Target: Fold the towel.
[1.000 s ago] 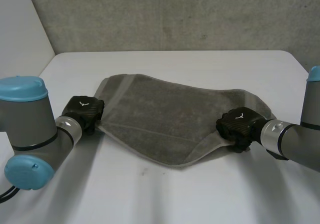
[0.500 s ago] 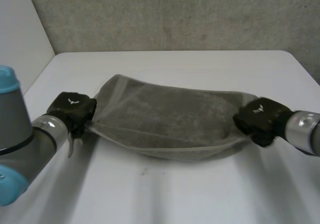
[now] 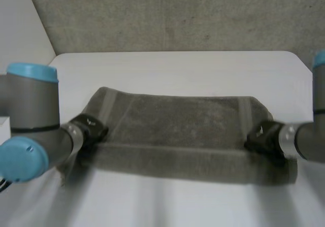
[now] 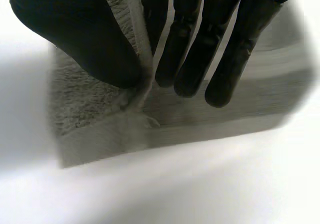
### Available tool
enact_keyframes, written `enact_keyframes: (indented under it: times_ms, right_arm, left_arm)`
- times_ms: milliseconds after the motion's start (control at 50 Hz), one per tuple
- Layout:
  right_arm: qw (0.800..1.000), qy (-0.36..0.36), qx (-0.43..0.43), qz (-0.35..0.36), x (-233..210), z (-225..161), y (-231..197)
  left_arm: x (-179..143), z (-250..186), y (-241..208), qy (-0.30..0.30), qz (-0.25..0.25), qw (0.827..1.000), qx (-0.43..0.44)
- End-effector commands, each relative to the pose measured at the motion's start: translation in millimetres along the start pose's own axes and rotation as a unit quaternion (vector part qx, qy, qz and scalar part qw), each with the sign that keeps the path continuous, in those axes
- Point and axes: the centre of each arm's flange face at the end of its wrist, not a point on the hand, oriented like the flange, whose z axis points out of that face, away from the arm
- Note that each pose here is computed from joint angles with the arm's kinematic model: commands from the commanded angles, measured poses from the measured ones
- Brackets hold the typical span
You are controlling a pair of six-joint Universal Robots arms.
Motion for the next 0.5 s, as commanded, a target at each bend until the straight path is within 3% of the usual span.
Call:
enact_keyframes:
  times_ms: [20,40,80,100,140,160,180,200,240,280,320,360,380,400,420,460,480,500]
  right_arm:
    - [0.959,0.241,0.151,0.007,97.4,-13.0,-69.6]
    - [0.958,0.241,0.152,0.007,97.7,-13.1,-69.8]
    - [0.899,0.362,0.246,0.016,141.3,-42.4,-102.3]
    - [0.899,0.362,0.246,0.016,141.5,-42.5,-102.5]
    - [0.827,0.457,0.327,0.020,169.8,-79.0,-124.5]
    - [0.826,0.458,0.328,0.020,169.9,-79.2,-124.6]
    - [0.795,0.492,0.353,0.018,177.6,-95.9,-130.3]
    - [0.775,0.513,0.370,0.015,180.1,-106.7,-133.5]
    - [0.769,0.518,0.375,0.013,178.7,-110.2,-133.4]
    - [0.775,0.512,0.372,0.014,175.4,-107.4,-130.8]
    - [0.786,0.498,0.365,0.016,169.7,-99.6,-127.1]
    - [0.817,0.462,0.345,0.021,153.8,-79.8,-118.1]
    - [0.817,0.462,0.345,0.021,153.7,-79.7,-118.1]
    - [0.838,0.435,0.329,0.023,142.3,-65.7,-110.4]
    - [0.838,0.434,0.329,0.023,142.2,-65.5,-110.3]
    - [0.879,0.371,0.298,0.028,115.1,-40.1,-93.8]
    - [0.879,0.371,0.298,0.028,115.0,-40.0,-93.7]
    - [0.898,0.335,0.285,0.030,98.7,-27.6,-86.4]
  left_arm:
    - [-75.3,6.0,-100.4,-0.148,0.021,0.974,0.168]
    - [-75.5,5.9,-100.6,-0.148,0.021,0.974,0.169]
    - [-114.5,-21.3,-153.2,-0.235,0.003,0.930,0.282]
    - [-114.7,-21.4,-153.5,-0.235,0.003,0.930,0.282]
    - [-146.9,-55.8,-192.3,-0.309,-0.024,0.868,0.389]
    - [-147.0,-56.0,-192.5,-0.309,-0.024,0.867,0.390]
    - [-156.1,-64.2,-201.9,-0.326,-0.041,0.842,0.427]
    - [-156.2,-64.3,-202.0,-0.326,-0.041,0.842,0.428]
    - [-166.6,-82.8,-214.9,-0.339,-0.070,0.802,0.487]
    - [-168.6,-87.8,-215.0,-0.337,-0.080,0.796,0.496]
    - [-165.7,-83.7,-209.4,-0.325,-0.088,0.806,0.486]
    - [-150.7,-62.3,-189.9,-0.291,-0.093,0.842,0.444]
    - [-150.6,-62.2,-189.8,-0.291,-0.093,0.843,0.444]
    - [-139.1,-50.2,-178.2,-0.268,-0.091,0.862,0.420]
    - [-139.0,-50.1,-178.1,-0.268,-0.091,0.862,0.420]
    - [-109.2,-22.1,-145.9,-0.212,-0.085,0.904,0.361]
    - [-109.0,-22.0,-145.7,-0.211,-0.085,0.904,0.361]
    - [-91.6,-8.2,-126.3,-0.182,-0.082,0.923,0.329]
